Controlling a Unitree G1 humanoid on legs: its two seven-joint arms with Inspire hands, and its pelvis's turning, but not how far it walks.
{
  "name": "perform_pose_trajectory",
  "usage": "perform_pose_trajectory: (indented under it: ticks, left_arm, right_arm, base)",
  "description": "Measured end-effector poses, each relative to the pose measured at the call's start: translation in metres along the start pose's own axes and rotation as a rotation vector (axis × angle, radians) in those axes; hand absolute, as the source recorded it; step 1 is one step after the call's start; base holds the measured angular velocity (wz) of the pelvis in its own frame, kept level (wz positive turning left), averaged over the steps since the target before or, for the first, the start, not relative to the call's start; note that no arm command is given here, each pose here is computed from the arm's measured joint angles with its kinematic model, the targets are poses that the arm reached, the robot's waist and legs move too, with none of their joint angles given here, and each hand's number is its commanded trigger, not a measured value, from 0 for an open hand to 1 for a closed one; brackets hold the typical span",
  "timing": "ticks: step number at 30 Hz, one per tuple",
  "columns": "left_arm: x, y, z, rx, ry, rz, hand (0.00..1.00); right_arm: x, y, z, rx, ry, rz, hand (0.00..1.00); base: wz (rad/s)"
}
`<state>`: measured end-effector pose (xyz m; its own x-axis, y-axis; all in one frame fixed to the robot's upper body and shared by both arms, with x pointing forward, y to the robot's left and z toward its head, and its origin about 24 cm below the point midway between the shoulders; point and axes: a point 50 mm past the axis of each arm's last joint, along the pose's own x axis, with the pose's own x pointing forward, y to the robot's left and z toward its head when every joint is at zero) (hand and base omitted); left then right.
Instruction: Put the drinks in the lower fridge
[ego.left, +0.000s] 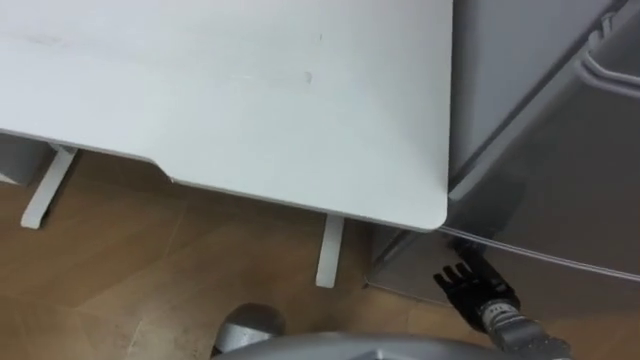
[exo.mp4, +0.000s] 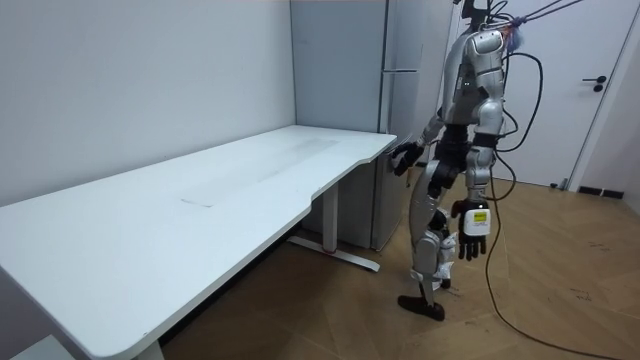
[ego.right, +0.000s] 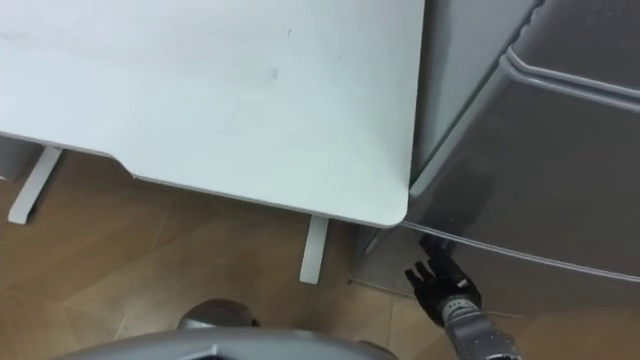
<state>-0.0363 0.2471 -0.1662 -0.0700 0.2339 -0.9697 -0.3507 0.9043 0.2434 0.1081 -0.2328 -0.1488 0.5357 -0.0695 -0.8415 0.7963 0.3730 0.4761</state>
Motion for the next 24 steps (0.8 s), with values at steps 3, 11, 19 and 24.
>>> perform_pose_trajectory:
  ticks: [3, 11, 19, 24]
  left_arm:
    - [0.000, -0.002, 0.001, 0.014, -0.002, -0.005, 0.00]
    - [0.000, -0.002, 0.003, 0.031, -0.013, 0.015, 0.00]
    - [-0.001, -0.001, 0.007, 0.062, -0.042, 0.048, 0.00]
    - [-0.001, -0.002, 0.007, 0.105, -0.042, 0.052, 0.00]
  right_arm:
    - [0.000, 0.002, 0.004, -0.043, 0.015, 0.002, 0.00]
    - [0.001, -0.011, 0.007, -0.444, 0.120, -0.021, 0.00]
    - [-0.018, -0.061, -0.014, -0.779, 0.350, -0.161, 0.00]
    - [-0.028, -0.079, -0.032, -0.711, 0.387, -0.209, 0.00]
  base:
    - [0.06]
    - [0.10]
    - [0.06]
    - [-0.13]
